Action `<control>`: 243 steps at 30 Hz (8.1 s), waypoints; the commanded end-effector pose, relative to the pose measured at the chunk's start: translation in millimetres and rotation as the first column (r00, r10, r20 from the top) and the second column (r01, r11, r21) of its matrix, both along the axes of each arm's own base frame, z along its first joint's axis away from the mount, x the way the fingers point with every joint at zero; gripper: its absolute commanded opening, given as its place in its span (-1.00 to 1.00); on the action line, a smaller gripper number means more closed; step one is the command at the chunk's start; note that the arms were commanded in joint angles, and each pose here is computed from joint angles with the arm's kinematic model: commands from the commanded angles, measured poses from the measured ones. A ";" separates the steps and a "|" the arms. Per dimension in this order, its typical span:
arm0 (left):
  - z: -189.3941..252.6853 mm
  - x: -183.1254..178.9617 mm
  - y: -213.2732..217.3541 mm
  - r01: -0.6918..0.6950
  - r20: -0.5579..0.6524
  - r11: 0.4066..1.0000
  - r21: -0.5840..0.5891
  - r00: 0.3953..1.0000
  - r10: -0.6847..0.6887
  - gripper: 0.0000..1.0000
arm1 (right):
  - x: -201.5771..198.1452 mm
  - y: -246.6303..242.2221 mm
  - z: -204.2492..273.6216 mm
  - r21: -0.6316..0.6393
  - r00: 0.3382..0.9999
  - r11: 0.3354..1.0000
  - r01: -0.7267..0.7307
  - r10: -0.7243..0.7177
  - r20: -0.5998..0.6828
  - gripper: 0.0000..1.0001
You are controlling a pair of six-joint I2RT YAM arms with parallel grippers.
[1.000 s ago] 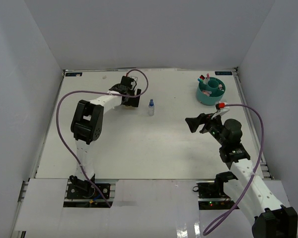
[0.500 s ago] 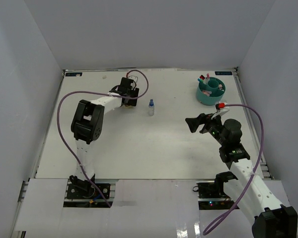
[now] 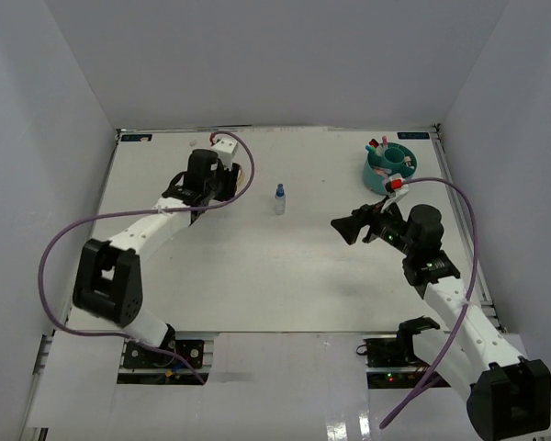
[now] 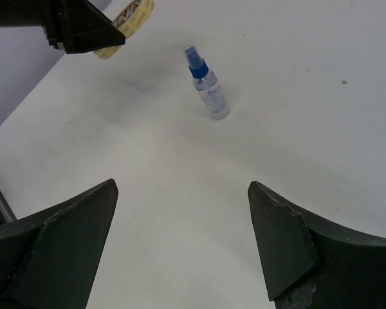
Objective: Sort the stationery into containers
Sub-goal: Pick up the stationery from the center of the board, then place the stationery in the storage box, then pick up the stationery from the center of the board.
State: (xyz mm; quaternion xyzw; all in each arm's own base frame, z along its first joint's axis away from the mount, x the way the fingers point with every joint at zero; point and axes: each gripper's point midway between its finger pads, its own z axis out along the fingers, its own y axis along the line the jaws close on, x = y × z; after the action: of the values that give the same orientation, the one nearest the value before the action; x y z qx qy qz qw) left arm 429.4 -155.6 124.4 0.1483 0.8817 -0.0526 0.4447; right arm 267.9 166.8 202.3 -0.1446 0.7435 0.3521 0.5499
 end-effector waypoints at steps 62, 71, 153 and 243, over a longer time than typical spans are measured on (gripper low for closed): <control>132.4 -170.4 -66.5 0.662 0.413 0.738 -0.132 0.714 -0.566 -0.02 | -13.4 191.2 91.4 -0.006 0.865 0.870 -0.493 0.490 -0.106 -0.47; 126.4 -170.8 -68.9 0.668 0.396 0.730 -0.144 0.715 -0.576 0.13 | -15.8 189.0 91.8 0.014 0.869 0.877 -0.481 0.479 -0.125 -0.85; 94.0 -108.6 8.8 0.071 0.244 0.988 -0.140 0.969 -0.035 0.96 | 234.5 -212.2 -4.6 -0.300 0.394 0.510 0.806 -0.841 -0.370 -0.24; 88.4 -99.0 41.0 -0.090 0.231 0.987 -0.130 0.966 0.118 0.96 | 226.1 35.8 74.4 -0.420 0.920 0.841 0.342 -0.207 0.333 -0.85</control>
State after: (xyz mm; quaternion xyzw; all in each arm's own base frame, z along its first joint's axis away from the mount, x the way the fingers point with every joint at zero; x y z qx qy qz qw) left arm 329.3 -114.3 198.8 0.0859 0.8323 -0.0541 0.5449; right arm 456.4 275.1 216.5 -0.3102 0.7463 0.1371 0.5727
